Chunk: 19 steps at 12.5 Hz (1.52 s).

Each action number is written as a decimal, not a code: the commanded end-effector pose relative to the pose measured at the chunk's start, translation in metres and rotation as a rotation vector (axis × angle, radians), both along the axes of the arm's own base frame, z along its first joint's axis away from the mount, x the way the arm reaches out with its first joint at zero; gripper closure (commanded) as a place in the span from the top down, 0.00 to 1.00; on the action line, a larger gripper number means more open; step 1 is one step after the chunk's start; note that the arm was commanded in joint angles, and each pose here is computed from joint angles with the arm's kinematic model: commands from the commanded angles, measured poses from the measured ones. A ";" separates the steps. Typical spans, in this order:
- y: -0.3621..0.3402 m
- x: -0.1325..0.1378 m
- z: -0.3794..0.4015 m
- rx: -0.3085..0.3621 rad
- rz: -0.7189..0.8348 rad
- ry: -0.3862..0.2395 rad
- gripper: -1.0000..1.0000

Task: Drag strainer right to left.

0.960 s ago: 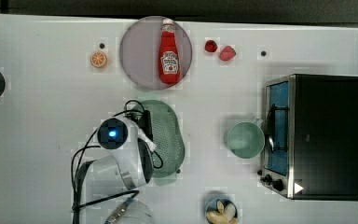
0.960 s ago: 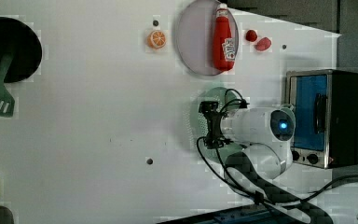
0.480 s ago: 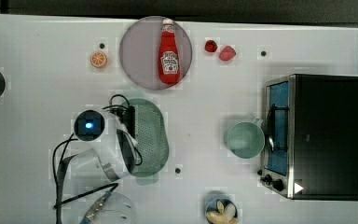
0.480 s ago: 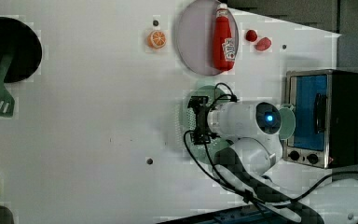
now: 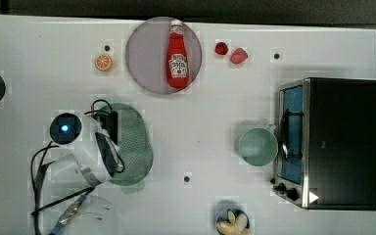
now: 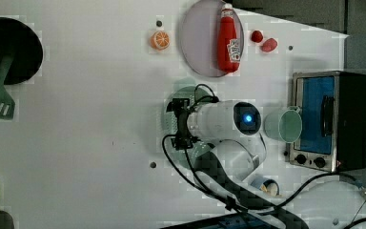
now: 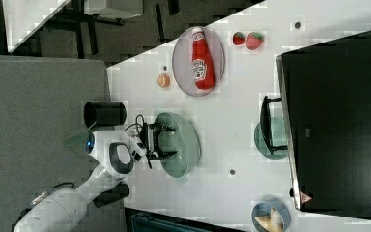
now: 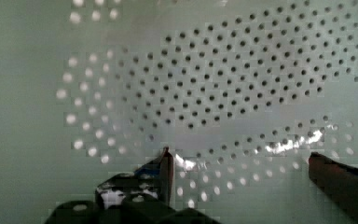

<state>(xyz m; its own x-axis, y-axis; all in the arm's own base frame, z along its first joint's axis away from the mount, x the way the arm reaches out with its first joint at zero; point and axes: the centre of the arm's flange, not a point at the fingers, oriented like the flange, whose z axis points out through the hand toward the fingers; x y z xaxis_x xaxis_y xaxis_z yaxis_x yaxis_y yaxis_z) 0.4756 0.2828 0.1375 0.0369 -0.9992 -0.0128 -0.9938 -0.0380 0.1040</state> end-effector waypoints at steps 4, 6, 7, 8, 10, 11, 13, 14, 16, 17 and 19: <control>0.058 0.009 0.010 0.061 -0.052 -0.018 1.00; 0.071 0.009 0.010 0.073 -0.047 -0.019 1.00; 0.078 0.008 0.009 0.078 -0.040 -0.021 1.00; 0.084 0.007 0.009 0.085 -0.042 -0.020 1.00; 0.096 0.004 0.009 0.101 -0.047 -0.016 1.00; 0.101 0.003 0.009 0.108 -0.051 -0.014 1.00; 0.112 0.002 0.008 0.120 -0.051 -0.014 1.00; 0.115 0.001 0.007 0.122 -0.048 -0.013 1.00; 0.124 0.000 0.007 0.129 -0.041 -0.019 1.00; 0.128 0.000 0.008 0.131 -0.054 -0.019 1.00; 0.139 0.001 0.010 0.139 -0.105 -0.028 1.00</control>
